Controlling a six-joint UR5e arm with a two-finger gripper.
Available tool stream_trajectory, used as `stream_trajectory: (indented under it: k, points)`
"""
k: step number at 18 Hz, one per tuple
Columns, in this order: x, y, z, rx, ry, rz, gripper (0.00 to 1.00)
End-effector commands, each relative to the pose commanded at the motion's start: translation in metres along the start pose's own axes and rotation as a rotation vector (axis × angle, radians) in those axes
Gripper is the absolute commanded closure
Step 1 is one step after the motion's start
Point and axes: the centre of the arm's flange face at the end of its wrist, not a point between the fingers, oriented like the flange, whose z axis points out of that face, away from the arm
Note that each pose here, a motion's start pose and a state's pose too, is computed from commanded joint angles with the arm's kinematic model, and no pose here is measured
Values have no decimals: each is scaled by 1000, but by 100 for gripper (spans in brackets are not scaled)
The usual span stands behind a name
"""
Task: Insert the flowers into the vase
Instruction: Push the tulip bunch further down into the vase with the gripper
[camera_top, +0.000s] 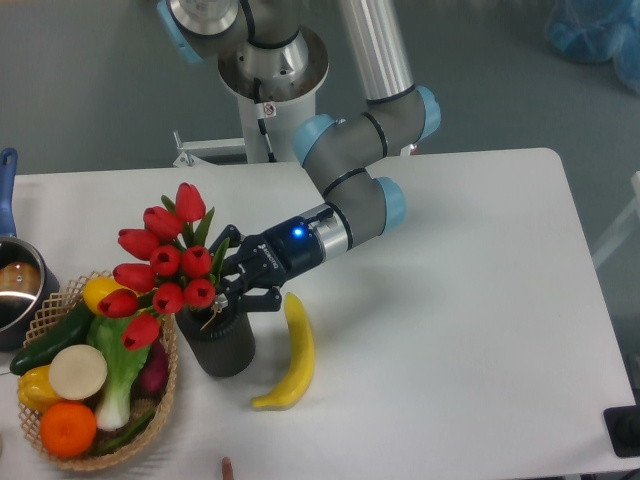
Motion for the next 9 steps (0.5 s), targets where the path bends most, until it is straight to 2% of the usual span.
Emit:
stream_trajectory:
  k: [9]
  points:
    - [2, 1, 1, 1, 1, -2, 64]
